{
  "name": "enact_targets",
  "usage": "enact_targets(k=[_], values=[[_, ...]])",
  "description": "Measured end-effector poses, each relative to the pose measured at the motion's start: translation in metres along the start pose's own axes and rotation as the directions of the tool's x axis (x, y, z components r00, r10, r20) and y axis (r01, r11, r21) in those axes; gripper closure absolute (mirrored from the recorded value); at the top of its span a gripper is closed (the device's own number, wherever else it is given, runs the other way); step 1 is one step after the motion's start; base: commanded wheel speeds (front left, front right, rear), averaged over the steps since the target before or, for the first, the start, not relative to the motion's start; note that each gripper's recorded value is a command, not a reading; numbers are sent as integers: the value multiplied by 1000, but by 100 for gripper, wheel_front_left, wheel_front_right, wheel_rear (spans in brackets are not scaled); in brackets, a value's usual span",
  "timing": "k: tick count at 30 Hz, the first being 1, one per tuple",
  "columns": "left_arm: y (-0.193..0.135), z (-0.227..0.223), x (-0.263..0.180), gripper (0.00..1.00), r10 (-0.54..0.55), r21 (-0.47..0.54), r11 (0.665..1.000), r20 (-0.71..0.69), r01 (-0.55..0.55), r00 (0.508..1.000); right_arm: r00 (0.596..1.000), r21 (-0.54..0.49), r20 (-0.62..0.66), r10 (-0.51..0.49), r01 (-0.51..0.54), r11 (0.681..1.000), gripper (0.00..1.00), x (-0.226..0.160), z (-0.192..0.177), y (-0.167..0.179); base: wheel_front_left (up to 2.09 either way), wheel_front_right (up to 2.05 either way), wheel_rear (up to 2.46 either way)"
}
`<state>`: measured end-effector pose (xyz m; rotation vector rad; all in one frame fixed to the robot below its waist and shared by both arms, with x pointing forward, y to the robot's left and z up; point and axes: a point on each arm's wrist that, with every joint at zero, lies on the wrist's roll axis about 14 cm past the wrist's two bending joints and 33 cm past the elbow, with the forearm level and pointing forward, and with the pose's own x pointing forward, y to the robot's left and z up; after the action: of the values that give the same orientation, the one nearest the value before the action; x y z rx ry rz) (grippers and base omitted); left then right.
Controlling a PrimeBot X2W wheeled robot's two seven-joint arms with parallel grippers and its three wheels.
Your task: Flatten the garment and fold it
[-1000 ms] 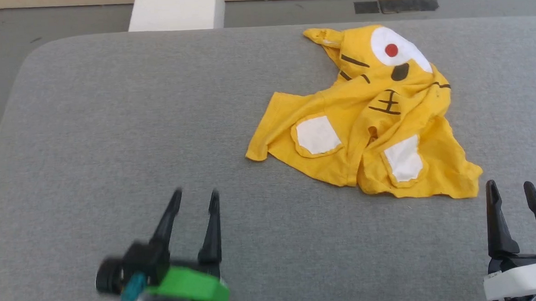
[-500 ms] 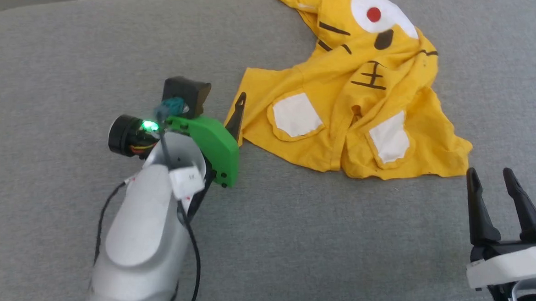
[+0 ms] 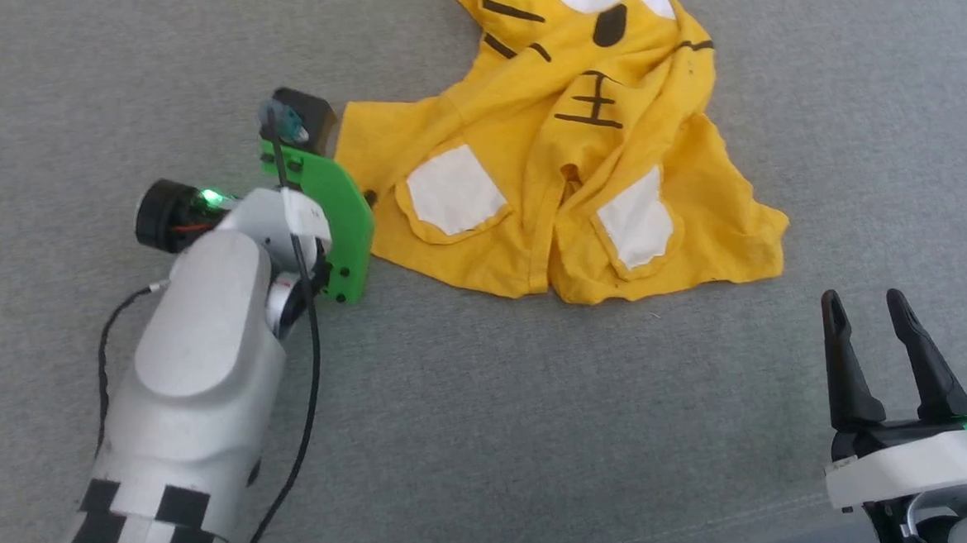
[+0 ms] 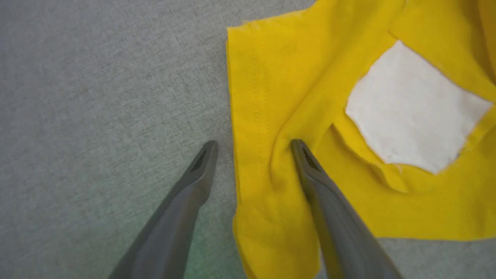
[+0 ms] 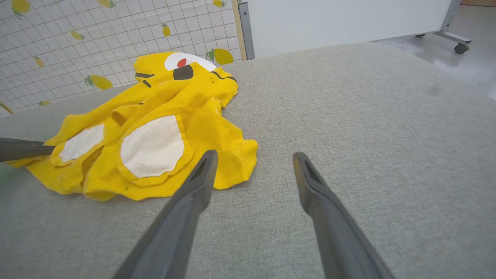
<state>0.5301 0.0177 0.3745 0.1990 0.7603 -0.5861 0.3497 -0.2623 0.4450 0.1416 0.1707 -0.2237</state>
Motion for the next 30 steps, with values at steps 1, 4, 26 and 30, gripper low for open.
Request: enact_targets(k=[1, 4, 26, 30], values=[[0, 1, 3, 55, -4, 0, 1000, -7, 4, 1000, 1000, -1, -2, -8, 8, 1000, 0, -1, -1, -2, 0, 0, 0], [-4, 2, 11, 100, -24, -7, 1000, -13, 24, 1000, 1000, -7, -9, -28, 27, 1000, 0, -2, -3, -8, 0, 0, 0], [78, -56, -169, 100, 454, -728, 682, 341, -75, 823, 990, 26, 1, 142, -142, 990, 0, -2, 6, 42, 0, 0, 0], [79, -120, -217, 100, 587, -824, 543, 231, -165, 776, 983, 32, 11, 181, -182, 983, 0, -2, 10, 54, 0, 0, 0]])
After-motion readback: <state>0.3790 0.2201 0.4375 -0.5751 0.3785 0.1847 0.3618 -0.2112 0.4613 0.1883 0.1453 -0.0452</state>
